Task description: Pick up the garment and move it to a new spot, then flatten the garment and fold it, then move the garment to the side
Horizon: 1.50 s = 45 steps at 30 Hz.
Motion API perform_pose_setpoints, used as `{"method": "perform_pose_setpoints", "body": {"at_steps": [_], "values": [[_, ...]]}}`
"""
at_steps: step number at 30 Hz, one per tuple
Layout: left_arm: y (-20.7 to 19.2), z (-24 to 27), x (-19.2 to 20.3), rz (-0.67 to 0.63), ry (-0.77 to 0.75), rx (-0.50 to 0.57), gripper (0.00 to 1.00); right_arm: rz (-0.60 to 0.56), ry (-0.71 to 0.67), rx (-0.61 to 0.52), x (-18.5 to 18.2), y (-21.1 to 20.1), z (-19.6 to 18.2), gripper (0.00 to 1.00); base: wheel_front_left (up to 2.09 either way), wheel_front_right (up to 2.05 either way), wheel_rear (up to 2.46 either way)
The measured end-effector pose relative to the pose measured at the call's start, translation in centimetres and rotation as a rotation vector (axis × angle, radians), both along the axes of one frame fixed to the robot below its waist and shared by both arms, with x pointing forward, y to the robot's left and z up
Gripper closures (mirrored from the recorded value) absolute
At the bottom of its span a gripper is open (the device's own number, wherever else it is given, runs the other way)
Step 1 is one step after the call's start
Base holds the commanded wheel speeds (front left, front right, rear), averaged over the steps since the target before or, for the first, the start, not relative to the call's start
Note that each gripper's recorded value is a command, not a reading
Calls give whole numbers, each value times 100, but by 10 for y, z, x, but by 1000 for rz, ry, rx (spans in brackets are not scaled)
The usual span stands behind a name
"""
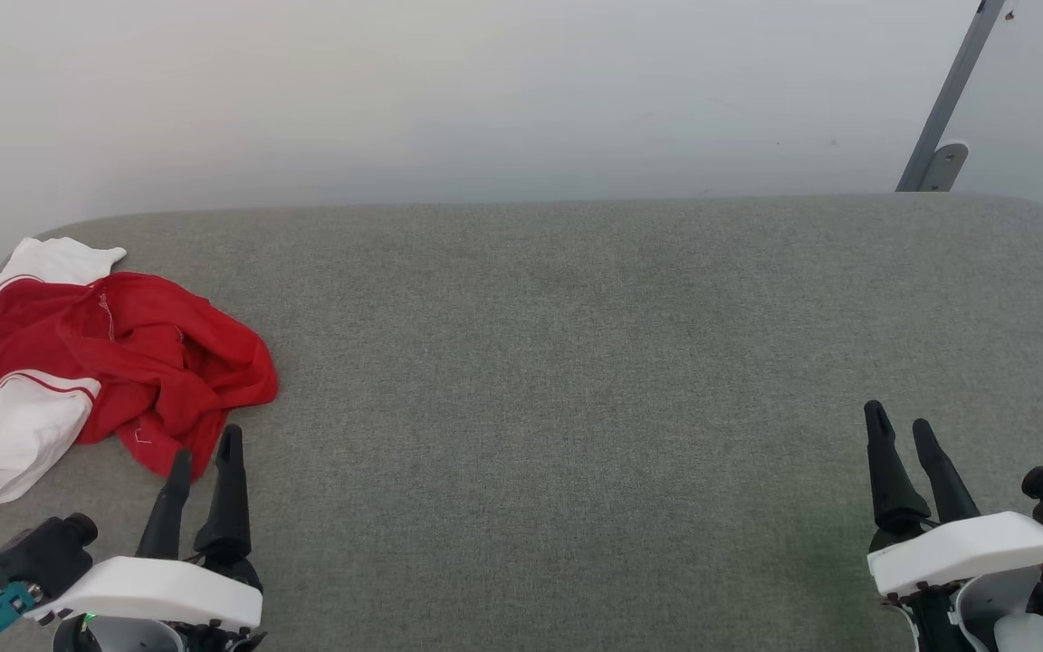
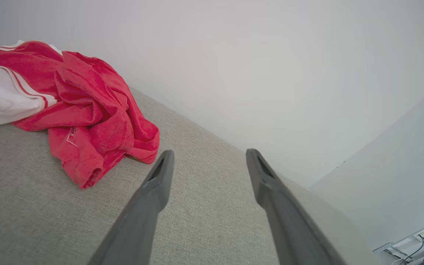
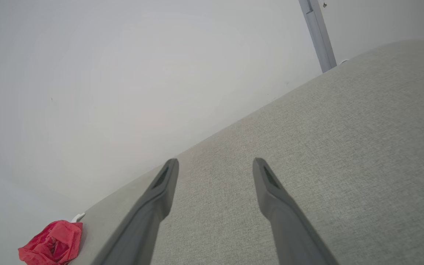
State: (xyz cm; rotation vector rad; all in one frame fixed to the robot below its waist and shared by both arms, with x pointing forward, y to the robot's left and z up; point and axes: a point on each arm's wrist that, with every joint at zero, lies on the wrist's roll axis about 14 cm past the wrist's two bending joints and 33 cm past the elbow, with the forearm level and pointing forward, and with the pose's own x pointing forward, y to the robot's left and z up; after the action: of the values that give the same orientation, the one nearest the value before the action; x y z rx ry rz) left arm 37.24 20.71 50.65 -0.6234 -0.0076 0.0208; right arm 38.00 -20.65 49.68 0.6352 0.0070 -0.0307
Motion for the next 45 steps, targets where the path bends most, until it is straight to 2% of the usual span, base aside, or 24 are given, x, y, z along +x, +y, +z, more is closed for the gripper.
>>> {"method": "perform_pose_setpoints", "body": {"at_steps": [24,45], "values": [[-8,13,-4,-35,-81,257,0,25,-42,-255,-1,3,7,0,0,0,0],[-14,29,-6,-54,-157,428,0,59,-95,-443,-1,10,17,0,0,0,0]]}}
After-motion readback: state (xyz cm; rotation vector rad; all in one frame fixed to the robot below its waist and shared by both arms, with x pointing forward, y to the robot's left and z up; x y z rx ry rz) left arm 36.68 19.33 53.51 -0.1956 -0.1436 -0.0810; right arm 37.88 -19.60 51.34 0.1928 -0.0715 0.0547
